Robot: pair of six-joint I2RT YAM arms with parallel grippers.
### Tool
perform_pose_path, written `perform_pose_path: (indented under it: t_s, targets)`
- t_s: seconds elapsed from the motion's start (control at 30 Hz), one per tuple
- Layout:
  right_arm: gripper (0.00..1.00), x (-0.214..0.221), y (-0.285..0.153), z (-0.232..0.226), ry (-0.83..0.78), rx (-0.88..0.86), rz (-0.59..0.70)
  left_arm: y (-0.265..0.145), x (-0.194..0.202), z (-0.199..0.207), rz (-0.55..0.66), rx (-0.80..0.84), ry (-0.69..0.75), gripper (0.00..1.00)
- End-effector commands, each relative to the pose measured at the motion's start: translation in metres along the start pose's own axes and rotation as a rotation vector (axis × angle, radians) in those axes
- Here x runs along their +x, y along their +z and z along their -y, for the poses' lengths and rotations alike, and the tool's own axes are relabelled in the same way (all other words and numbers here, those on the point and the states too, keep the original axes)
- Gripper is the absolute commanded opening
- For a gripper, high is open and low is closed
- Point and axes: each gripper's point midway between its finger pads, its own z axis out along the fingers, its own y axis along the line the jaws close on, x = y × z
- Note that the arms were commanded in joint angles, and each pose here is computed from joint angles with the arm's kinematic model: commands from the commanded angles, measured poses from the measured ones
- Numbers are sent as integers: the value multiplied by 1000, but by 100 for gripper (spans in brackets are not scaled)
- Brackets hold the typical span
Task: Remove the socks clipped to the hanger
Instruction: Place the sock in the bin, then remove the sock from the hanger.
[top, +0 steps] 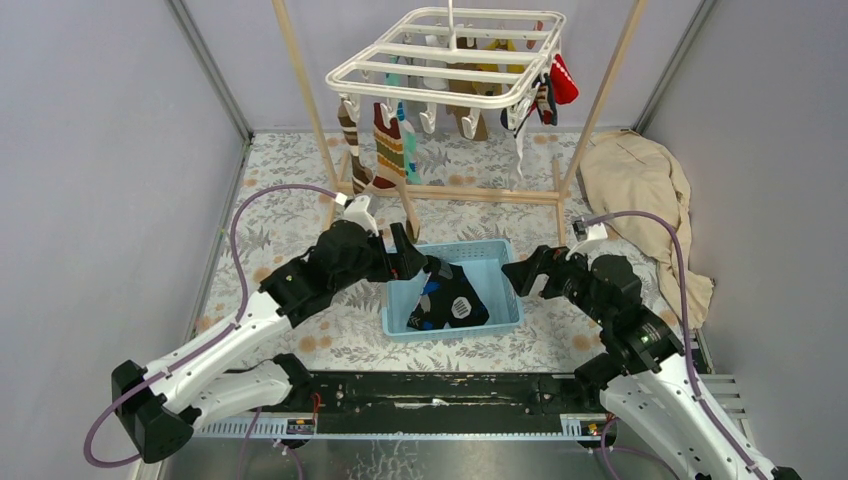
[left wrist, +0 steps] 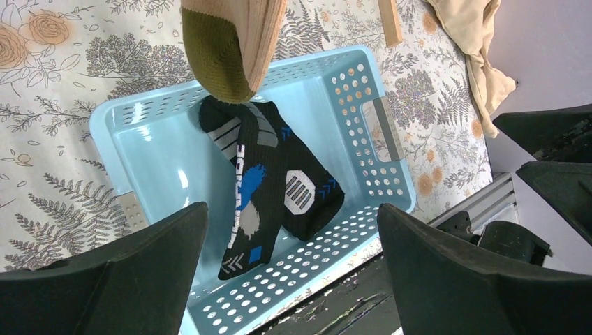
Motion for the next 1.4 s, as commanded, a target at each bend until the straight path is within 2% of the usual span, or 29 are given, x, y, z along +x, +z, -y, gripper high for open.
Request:
perform_pose_path:
  t_s: [0.0, 0.3, 0.57, 0.77, 0.87, 1.1, 1.37]
  targets:
    - [100, -13, 9, -17, 20, -83, 52, -2, -3, -5, 35, -16, 14, 99]
    - [99, -24, 28, -21, -10, -89, 59, -8, 2, -25, 97, -59, -37, 99]
    - [93, -77, 38, 0, -90, 91, 217, -11, 0, -15, 89, -14, -28, 99]
    - [90, -105, 56, -7, -108, 87, 291, -14, 11, -18, 75, 6, -49, 99]
    - [87, -113, 68, -25, -110, 12, 283, -18, 11, -20, 88, 7, -56, 99]
    - [82, -100, 95, -93, -146, -365, 173, -17, 10, -24, 94, -9, -44, 99]
    - [82, -90, 116, -113, -137, -523, 145, -15, 15, -20, 77, 14, -56, 99]
